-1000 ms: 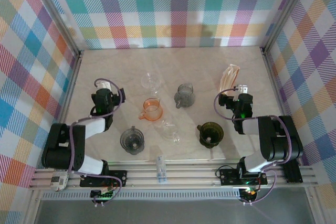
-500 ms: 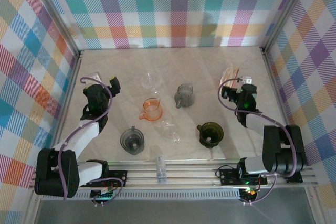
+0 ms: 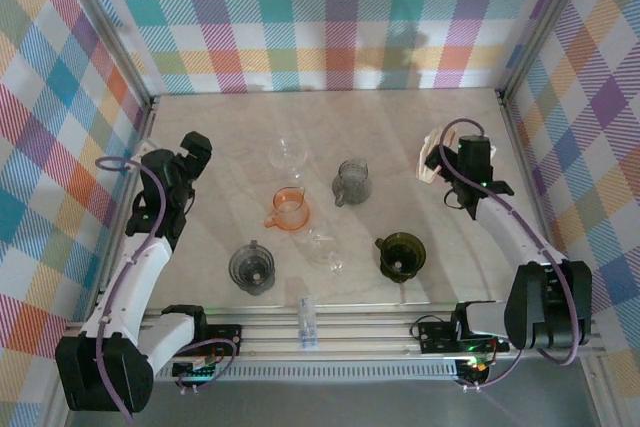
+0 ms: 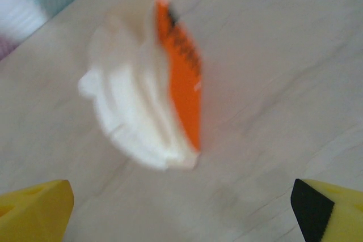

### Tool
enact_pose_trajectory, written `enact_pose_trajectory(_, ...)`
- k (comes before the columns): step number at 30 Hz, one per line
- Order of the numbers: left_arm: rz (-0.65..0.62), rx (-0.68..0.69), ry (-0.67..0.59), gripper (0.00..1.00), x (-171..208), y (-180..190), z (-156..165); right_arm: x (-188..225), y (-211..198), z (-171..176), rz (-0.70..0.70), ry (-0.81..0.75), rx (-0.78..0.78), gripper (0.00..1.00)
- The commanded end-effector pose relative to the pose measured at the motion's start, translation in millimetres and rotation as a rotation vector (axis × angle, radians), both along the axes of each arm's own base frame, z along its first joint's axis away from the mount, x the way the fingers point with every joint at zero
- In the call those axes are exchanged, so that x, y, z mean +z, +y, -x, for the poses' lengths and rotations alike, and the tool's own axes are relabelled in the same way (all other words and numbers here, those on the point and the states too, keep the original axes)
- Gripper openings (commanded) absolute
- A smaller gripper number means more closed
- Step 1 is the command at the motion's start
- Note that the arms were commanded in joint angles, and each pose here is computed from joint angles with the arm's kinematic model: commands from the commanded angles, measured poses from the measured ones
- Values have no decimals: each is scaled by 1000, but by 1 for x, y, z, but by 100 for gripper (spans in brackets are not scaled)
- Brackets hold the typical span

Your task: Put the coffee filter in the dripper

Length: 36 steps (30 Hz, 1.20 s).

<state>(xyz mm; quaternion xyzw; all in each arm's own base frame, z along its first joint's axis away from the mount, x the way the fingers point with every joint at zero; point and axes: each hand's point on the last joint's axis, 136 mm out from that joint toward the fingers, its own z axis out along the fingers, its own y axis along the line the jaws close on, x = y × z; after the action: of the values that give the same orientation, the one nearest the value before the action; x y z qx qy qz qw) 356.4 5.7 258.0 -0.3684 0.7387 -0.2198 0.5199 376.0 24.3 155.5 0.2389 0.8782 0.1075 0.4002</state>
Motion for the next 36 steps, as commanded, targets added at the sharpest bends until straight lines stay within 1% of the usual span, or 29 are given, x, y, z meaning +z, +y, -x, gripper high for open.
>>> enact_pose_trajectory(1, 19, -225, 131, 98, -2, -38, 15, 15, 81, 20, -118, 28, 343, 100)
enact_pose_trajectory(4, 47, -329, 212, 97, -20, -61, 30, 12, 133, 46, -61, 83, 540, 99)
enact_pose_trajectory(6, 63, -394, 243, 94, -30, -76, 43, 7, 156, 65, -52, 115, 625, 97)
enact_pose_trajectory(7, 71, -424, 259, 90, -35, -83, 50, 4, 166, 74, -59, 123, 665, 95)
enact_pose_trajectory(10, 79, -493, 325, 76, -49, -99, 73, -2, 183, 97, -76, 141, 724, 94)
enact_pose_trajectory(12, 62, -521, 402, 71, -62, -103, 92, -5, 191, 108, -77, 149, 758, 93)
enact_pose_trajectory(13, 48, -526, 452, 68, -70, -103, 103, -6, 192, 112, -64, 158, 766, 92)
enact_pose_trajectory(15, 25, -523, 546, 57, -87, -99, 126, -7, 192, 116, -42, 163, 770, 92)
enact_pose_trajectory(18, -19, -481, 677, 45, -105, -85, 161, -6, 191, 118, -40, 154, 760, 93)
enact_pose_trajectory(21, -38, -447, 757, 43, -117, -75, 189, -6, 191, 118, -41, 148, 752, 93)
enact_pose_trajectory(23, -53, -450, 803, 40, -126, -73, 201, -7, 191, 117, -40, 147, 751, 93)
enact_pose_trajectory(25, -50, -457, 823, 39, -135, -73, 209, -9, 191, 116, -36, 149, 748, 93)
enact_pose_trajectory(30, -65, -440, 831, 40, -144, -71, 214, -13, 188, 115, -24, 155, 735, 93)
enact_pose_trajectory(36, -71, -443, 846, 40, -151, -75, 209, -15, 186, 115, -9, 160, 731, 93)
